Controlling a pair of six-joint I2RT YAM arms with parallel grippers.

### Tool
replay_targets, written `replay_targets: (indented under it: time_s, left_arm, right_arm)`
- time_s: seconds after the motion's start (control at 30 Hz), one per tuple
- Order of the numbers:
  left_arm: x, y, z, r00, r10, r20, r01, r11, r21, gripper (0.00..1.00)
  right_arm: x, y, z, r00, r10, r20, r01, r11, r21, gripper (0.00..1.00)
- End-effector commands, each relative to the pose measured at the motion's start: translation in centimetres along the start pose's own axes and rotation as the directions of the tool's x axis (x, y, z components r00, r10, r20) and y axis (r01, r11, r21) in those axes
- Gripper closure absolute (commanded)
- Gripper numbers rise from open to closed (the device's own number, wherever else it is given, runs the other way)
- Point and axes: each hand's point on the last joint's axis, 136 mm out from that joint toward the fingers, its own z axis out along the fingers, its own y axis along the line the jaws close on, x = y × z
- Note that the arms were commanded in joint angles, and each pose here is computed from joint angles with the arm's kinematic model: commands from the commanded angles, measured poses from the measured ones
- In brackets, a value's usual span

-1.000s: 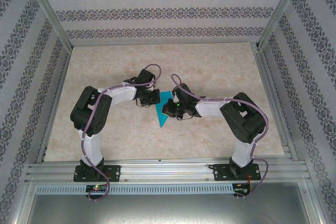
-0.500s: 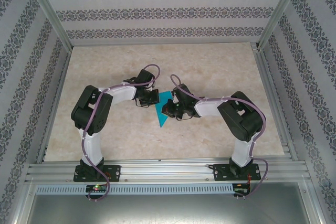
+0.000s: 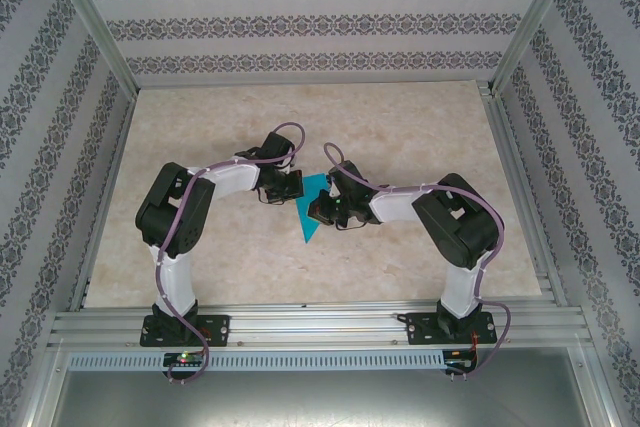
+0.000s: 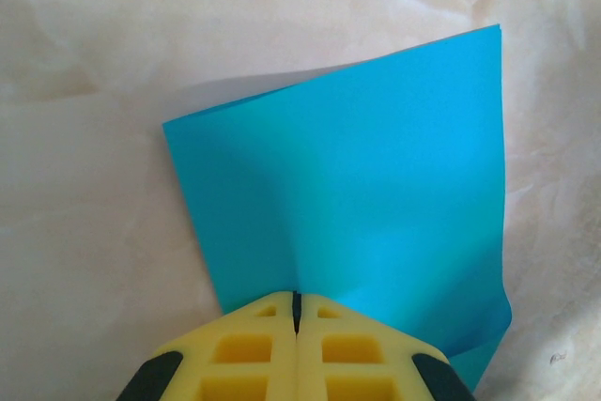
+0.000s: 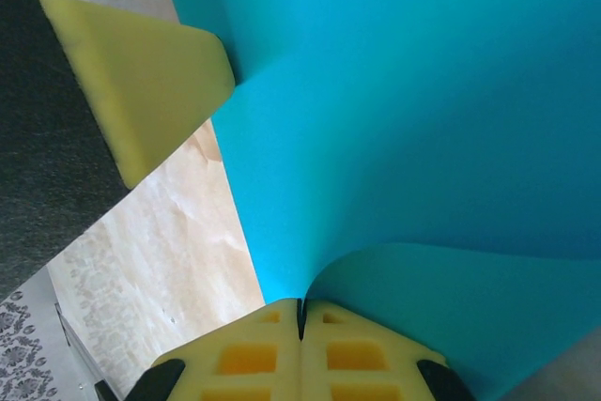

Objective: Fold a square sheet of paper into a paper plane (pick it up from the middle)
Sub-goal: Third fold the triangle at the center of the table.

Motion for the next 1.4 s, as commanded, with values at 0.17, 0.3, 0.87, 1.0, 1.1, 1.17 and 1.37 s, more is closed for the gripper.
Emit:
replay_targets:
  time_s: [0.17, 0.3, 0.87, 1.0, 1.1, 1.17, 1.37]
  left_arm:
    - [1.0, 1.3, 1.0, 0.998, -0.037, -0.054, 0.036, 0.999, -0.025, 1.0]
    - [1.1, 1.4, 1.1, 0.998, -0.039, -0.057, 0.038, 0.999, -0.026, 1.0]
    - [1.2, 1.3, 1.3, 0.997, -0.039, -0.065, 0.038, 0.999, -0.022, 1.0]
    - [1.4, 1.4, 1.3, 0.997, -0.04, -0.069, 0.039, 0.999, -0.021, 1.0]
    - [1.4, 1.4, 1.3, 0.997, -0.04, -0.069, 0.038, 0.999, -0.021, 1.0]
    - [1.5, 1.4, 1.4, 0.997, -0.04, -0.072, 0.039, 0.999, -0.02, 1.0]
    - [1.5, 1.4, 1.4, 0.997, -0.04, -0.073, 0.038, 0.999, -0.02, 1.0]
  right_arm:
    - [0.1, 0.9, 0.5, 0.999, -0.044, -0.011, 0.043, 0.999, -0.031, 1.0]
    - [-0.1, 1.2, 0.3, 0.999, -0.049, -0.004, 0.049, 0.998, -0.043, 1.0]
    - [-0.1, 1.0, 0.6, 0.998, -0.058, -0.007, 0.058, 0.997, -0.044, 1.0]
    - [-0.1, 0.6, 0.8, 0.998, -0.054, -0.011, 0.053, 0.998, -0.035, 1.0]
    - [-0.1, 0.5, 0.8, 0.999, -0.054, -0.01, 0.053, 0.998, -0.035, 1.0]
    - [-0.2, 0.5, 0.9, 0.999, -0.049, -0.009, 0.048, 0.998, -0.035, 1.0]
    - [-0.6, 0.4, 0.7, 0.999, -0.039, -0.003, 0.038, 0.998, -0.04, 1.0]
